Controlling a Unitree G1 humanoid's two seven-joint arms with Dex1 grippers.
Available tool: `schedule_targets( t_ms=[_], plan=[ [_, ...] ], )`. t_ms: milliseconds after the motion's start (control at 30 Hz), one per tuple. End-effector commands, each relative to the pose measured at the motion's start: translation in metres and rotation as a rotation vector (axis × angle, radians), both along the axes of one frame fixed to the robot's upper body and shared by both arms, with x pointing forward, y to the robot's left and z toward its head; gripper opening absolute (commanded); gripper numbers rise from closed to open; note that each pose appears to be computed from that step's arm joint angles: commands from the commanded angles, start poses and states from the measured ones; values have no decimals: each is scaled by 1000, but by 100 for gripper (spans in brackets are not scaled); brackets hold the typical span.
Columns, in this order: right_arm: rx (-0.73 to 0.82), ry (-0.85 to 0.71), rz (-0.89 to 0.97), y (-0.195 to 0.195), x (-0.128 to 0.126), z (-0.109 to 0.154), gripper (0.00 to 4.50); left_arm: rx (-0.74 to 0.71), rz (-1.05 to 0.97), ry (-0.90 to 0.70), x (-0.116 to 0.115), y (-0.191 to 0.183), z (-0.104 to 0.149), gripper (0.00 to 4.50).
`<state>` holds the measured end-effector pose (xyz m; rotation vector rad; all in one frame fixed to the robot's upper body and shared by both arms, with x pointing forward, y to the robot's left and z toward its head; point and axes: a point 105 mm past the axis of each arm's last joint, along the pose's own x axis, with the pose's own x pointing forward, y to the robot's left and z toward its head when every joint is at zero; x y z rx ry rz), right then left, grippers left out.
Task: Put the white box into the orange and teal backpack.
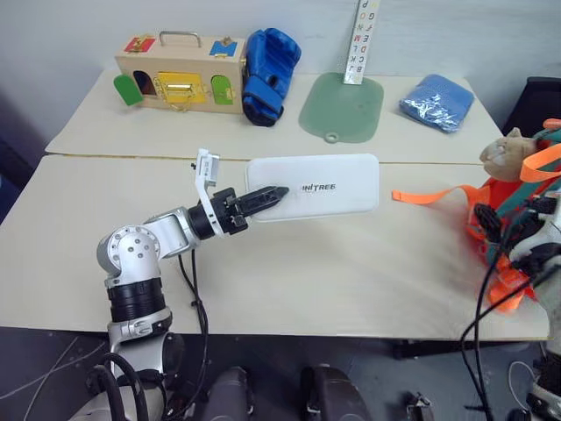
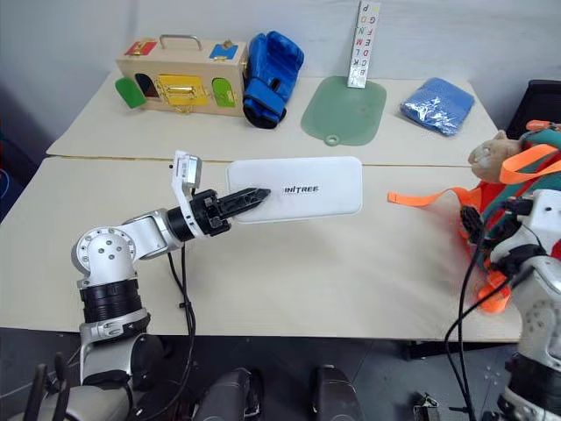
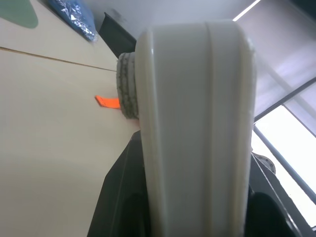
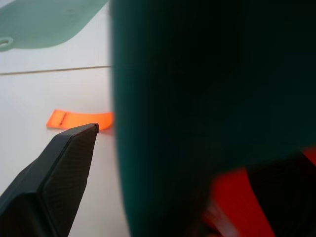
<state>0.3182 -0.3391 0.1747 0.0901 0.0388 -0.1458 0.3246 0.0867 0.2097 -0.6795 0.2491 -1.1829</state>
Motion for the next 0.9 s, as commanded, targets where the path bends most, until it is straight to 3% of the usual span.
schedule_targets(
  t_ms=[33, 167, 267, 333, 400, 567, 667, 900],
  plan=[
    [-60, -81, -40, -12, 9, 10, 356, -17, 17, -90, -5, 8, 18, 132],
    [-86, -121, 46, -5, 16, 13, 222, -9, 68, -103, -2, 17, 24, 132],
    [-38, -168, 214, 13, 16, 23, 131, -20, 122, -118, 2, 23, 31, 132],
    [26, -183, 450, 44, 11, 34, 52, -14, 159, -134, 6, 30, 37, 132],
    [39, -187, 692, 77, 0, 48, 2, 0, 193, -158, 8, 40, 44, 132],
    [93, -163, 1135, 129, -32, 80, 0, 19, 277, -201, 16, 67, 64, 132],
    [109, -64, 1421, 157, -67, 93, 0, 9, 307, -234, 17, 83, 77, 132],
    [122, 125, 1758, 171, -116, 94, 0, 35, 257, -426, 1, 84, 104, 132]
  ],
)
